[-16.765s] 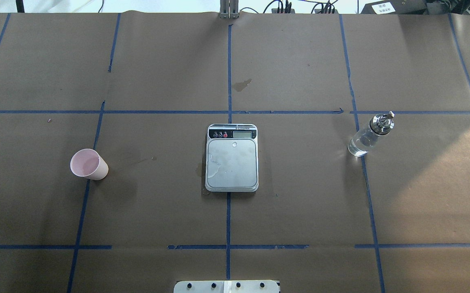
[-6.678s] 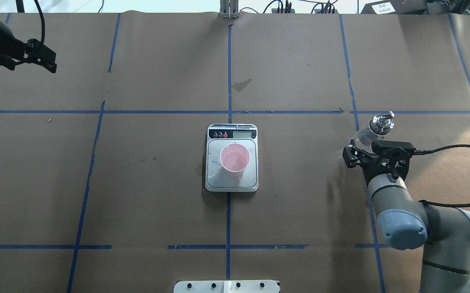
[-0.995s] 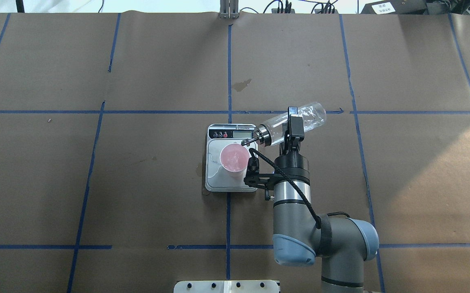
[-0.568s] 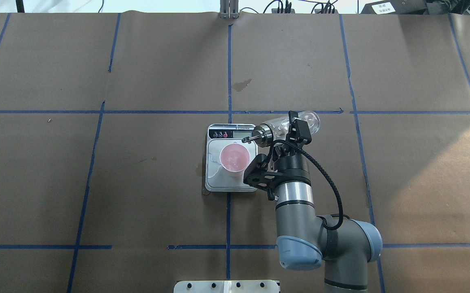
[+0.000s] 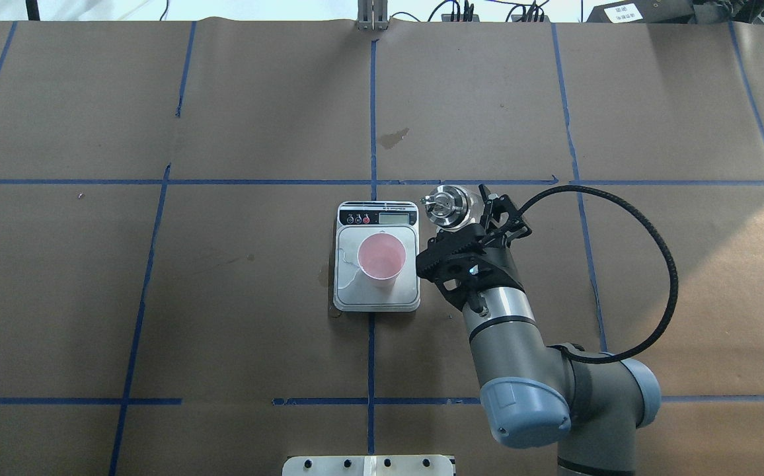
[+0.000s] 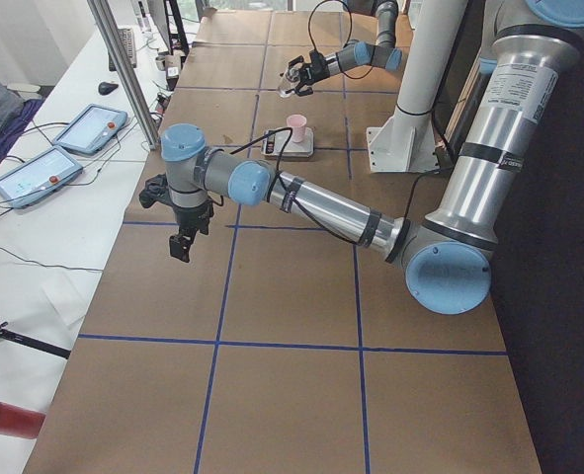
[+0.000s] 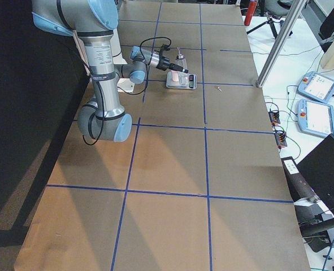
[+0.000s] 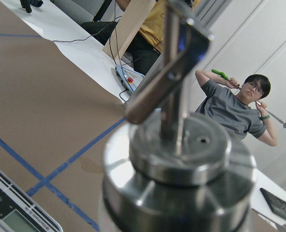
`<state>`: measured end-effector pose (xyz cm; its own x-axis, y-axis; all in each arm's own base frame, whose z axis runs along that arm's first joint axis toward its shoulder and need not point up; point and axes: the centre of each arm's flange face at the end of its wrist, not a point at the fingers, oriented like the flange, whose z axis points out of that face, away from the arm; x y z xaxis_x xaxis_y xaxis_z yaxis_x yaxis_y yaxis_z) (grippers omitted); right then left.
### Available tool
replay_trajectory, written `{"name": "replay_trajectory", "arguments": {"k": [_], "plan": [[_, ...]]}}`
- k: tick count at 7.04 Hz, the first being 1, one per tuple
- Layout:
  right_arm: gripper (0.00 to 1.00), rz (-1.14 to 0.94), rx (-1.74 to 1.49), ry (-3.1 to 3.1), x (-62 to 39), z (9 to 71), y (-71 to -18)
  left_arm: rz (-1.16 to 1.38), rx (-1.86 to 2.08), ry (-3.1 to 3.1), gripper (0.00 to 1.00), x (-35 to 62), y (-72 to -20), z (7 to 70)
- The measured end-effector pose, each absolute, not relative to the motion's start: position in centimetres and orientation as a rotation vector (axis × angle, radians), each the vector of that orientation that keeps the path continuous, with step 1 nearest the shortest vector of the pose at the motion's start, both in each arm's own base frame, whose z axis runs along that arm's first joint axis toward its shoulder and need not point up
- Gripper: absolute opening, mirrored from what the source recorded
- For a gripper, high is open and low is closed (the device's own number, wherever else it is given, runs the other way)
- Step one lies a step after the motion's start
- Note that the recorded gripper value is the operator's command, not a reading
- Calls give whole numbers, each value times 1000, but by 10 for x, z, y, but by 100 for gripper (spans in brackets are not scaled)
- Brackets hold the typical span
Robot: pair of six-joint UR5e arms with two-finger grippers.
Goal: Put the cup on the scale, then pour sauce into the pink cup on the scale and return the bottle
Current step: 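Turn the bottle upright and carry it back toward its spot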
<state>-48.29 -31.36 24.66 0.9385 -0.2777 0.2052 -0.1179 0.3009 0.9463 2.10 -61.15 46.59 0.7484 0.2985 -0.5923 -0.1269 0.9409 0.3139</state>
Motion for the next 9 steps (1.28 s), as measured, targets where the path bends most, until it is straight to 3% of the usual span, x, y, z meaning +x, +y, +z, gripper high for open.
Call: {"name": "replay_trajectory", "arguments": {"k": [3, 9], "plan": [[0, 74, 1117, -603, -436, 286, -332, 230, 265, 688, 100, 17, -612, 465], [0, 375, 900, -659, -386, 428, -386, 206, 273, 690, 100, 16, -611, 457]]}}
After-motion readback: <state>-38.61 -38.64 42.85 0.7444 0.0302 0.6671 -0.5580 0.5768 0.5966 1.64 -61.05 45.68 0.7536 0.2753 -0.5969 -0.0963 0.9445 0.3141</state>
